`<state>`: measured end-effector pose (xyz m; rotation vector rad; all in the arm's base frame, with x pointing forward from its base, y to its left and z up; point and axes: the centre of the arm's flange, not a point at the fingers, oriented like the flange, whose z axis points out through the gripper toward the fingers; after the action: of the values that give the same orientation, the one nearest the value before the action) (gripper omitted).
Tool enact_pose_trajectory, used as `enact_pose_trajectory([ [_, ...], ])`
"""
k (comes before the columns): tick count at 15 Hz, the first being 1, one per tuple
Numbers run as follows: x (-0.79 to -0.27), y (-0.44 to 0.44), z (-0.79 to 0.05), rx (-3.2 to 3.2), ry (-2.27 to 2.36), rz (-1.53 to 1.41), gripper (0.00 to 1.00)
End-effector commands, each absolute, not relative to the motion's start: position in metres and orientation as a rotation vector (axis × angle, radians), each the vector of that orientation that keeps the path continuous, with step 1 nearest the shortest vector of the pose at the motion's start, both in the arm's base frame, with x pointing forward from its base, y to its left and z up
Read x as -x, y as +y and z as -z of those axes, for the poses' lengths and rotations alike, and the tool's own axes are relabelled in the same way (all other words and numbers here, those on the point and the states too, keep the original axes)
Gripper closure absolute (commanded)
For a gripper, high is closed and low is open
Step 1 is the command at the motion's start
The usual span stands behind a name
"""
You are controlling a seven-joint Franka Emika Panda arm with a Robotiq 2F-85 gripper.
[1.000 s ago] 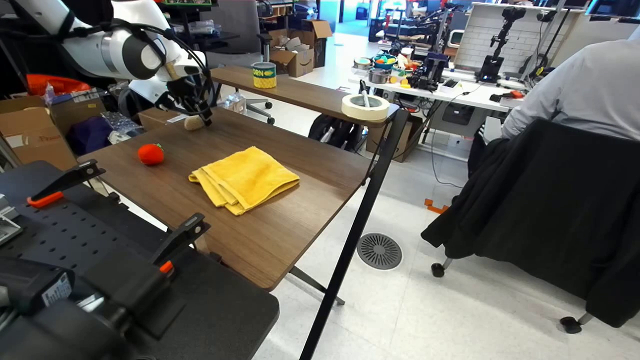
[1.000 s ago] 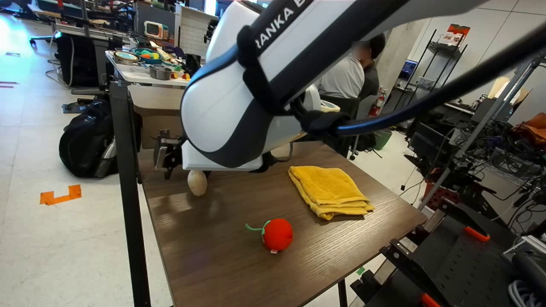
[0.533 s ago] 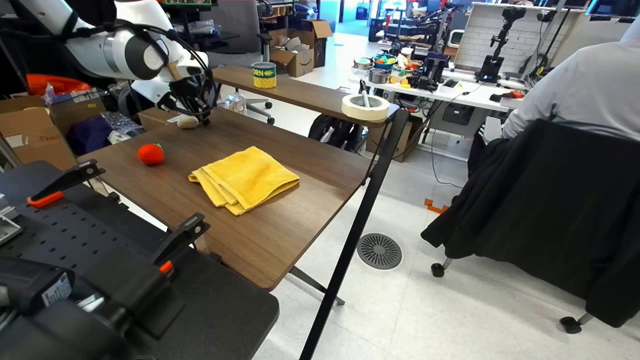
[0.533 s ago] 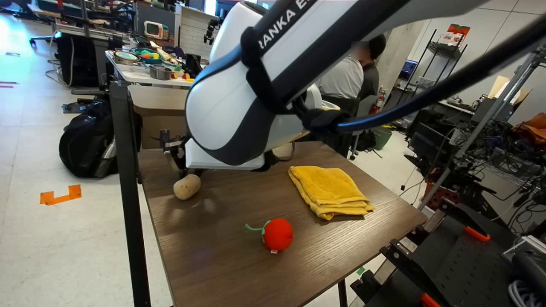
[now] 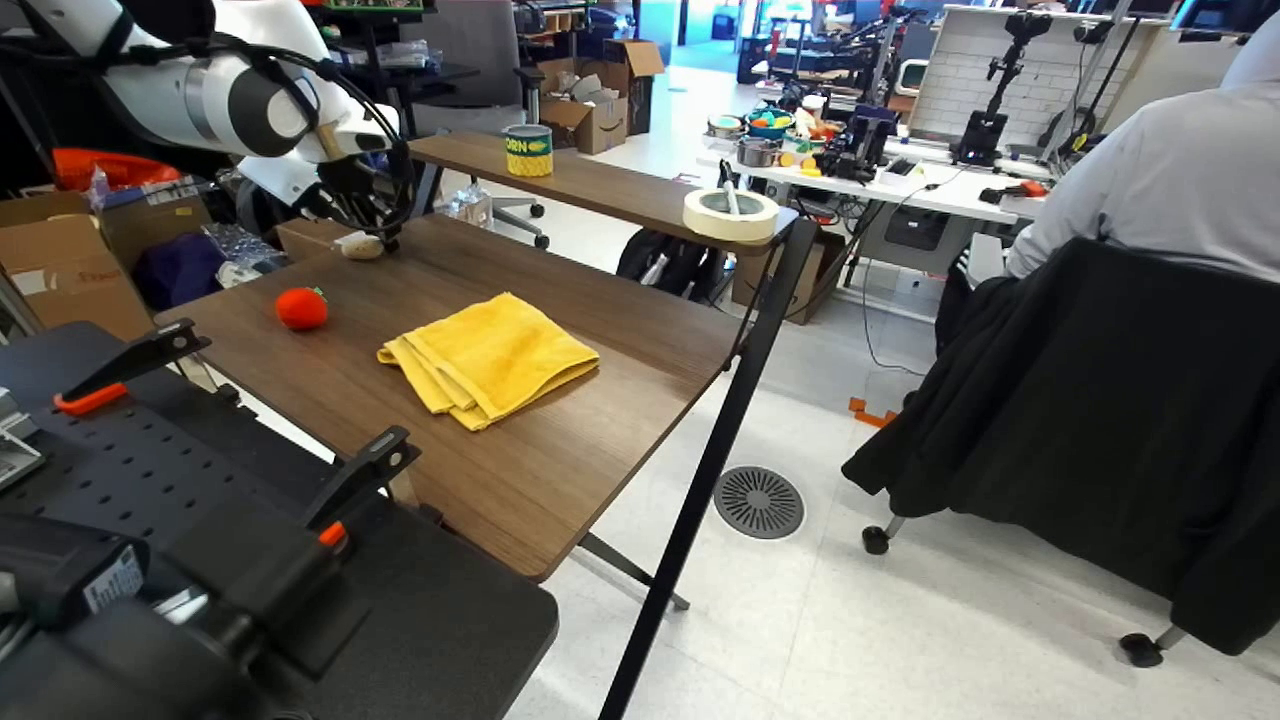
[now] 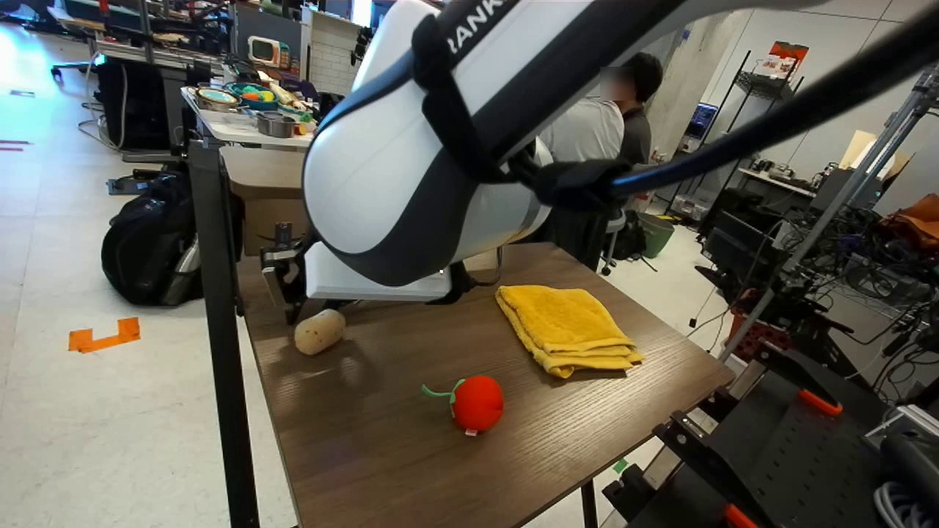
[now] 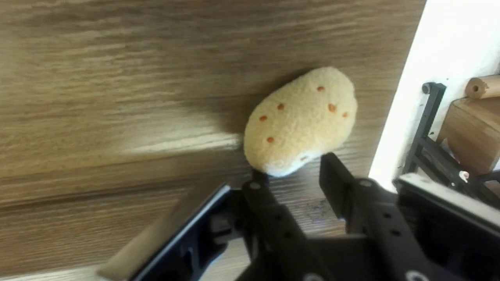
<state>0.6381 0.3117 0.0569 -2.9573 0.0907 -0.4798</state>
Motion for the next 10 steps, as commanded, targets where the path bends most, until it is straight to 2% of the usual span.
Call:
enact_pose_trajectory([
  [1, -0.619, 0.301, -0.081, 2.982, 0.036, 0.405, 0.28],
  [4, -0.607, 0.294, -0.087, 3.006, -0.006, 0.37, 0.05],
  [5, -0.605, 0.291, -0.089, 3.009, -0.013, 0.363, 0.0],
  [10, -0.606, 0.28, -0.083, 3.003, -0.025, 0.311, 0.0],
])
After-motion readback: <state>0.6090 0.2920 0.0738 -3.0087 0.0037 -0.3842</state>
